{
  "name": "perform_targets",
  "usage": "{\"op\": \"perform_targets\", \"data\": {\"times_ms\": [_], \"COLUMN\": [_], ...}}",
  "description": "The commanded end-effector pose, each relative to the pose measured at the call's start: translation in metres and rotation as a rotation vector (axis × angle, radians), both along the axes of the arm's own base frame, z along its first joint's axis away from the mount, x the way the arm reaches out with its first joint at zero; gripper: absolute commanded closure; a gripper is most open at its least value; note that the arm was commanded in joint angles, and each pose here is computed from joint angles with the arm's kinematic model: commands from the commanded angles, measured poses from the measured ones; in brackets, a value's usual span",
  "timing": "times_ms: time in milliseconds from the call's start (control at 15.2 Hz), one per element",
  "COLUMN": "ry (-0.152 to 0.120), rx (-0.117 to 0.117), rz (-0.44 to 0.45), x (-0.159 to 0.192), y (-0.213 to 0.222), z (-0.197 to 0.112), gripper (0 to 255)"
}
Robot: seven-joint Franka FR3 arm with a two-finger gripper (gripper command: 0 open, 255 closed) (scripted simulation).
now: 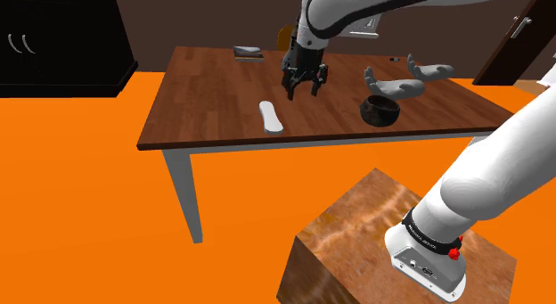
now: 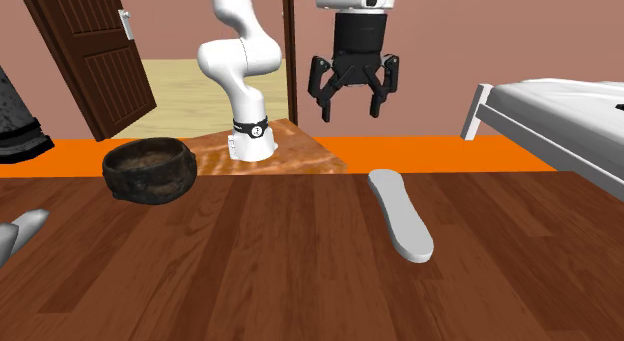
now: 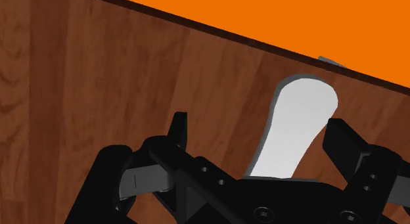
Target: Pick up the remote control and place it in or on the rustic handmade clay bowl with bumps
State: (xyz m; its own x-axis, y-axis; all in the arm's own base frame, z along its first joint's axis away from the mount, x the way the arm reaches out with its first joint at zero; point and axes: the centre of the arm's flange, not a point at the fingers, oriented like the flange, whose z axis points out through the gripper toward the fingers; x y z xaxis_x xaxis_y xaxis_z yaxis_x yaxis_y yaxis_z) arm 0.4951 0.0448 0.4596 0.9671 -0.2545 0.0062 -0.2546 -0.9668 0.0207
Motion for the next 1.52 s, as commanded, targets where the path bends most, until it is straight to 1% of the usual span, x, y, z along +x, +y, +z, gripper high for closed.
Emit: {"op": "perform_targets", "data": {"times_ms": [0,594,660,1122,1452], "ry": [0.0,0.001,0.001,0.001,0.001], "rx": [0.008,0.04,0.041,0.041,0.041], "rz": [-0.032,-0.167,-0.171,-0.171,-0.171], "x": [0.02,0.117,0.12,0.12,0.12], "y": [0.004,0.017,0.017,0.018,0.018], "z": [-0.016,-0.084,-0.086,-0.126,-0.126], "gripper": [0,0,0,0,0]}}
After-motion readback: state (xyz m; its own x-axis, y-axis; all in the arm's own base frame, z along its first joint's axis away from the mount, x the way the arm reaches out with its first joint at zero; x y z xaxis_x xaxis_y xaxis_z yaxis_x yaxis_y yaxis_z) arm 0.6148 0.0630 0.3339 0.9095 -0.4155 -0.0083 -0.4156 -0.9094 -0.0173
